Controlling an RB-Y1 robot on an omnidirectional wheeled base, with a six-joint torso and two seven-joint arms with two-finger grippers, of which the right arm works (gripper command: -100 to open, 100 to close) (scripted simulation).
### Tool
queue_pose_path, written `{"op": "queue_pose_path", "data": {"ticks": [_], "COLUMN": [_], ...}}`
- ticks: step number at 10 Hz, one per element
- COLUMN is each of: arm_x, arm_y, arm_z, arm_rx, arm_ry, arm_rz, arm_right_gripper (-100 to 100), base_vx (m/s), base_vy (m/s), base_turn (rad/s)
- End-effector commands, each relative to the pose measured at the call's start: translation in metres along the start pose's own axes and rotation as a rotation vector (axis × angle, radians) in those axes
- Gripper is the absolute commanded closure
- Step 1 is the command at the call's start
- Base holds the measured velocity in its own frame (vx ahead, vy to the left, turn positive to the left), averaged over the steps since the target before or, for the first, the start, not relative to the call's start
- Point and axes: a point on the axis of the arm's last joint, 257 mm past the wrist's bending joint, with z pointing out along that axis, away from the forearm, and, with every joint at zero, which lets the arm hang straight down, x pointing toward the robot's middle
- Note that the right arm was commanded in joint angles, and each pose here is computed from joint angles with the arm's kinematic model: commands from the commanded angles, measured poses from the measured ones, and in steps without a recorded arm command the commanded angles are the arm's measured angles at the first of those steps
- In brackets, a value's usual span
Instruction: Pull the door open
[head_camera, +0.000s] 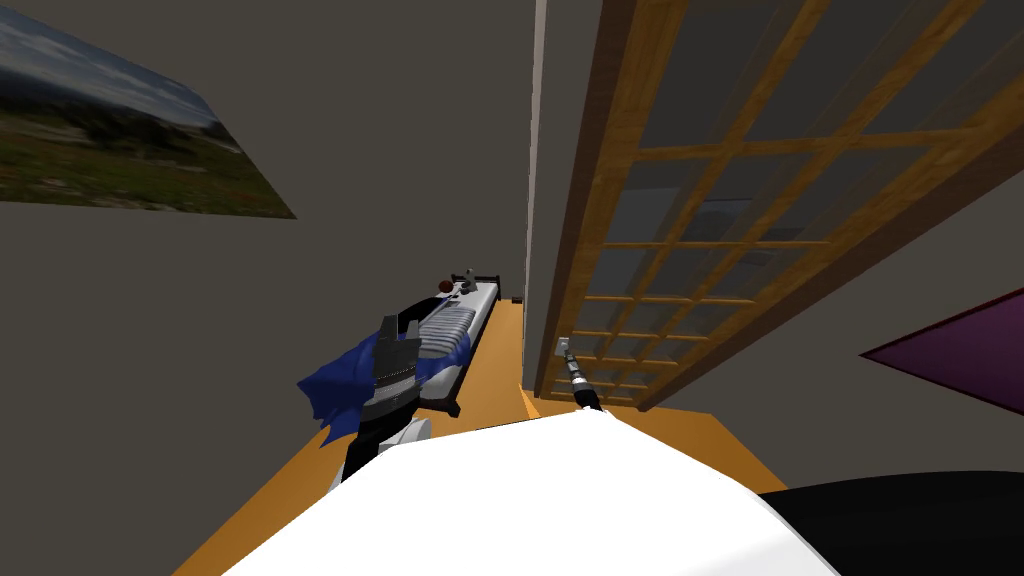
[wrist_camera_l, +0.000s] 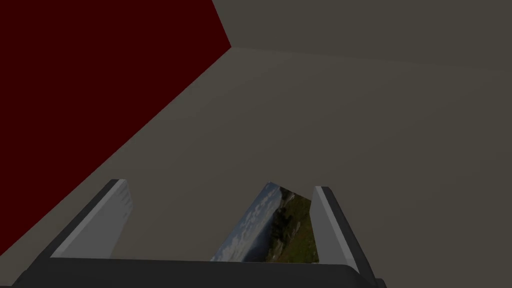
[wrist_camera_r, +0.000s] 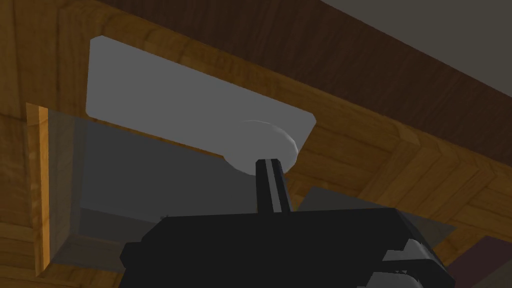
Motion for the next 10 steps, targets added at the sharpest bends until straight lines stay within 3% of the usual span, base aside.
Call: {"op": "queue_pose_path", "data": {"ticks": [1, 10], "arm_x": [0.001, 0.009], "arm_y": [0.0, 0.004], "arm_z": [-0.0012, -0.0137], "arm_rx": [-0.001, -0.035], "arm_ry": [0.005, 0.048], "arm_rz": [-0.034, -0.318], "arm_right_gripper": [-100, -100], "base_vx": [-0.012, -0.007], "base_vy": [0.008, 0.012], "base_turn": [-0.057, -0.065]}}
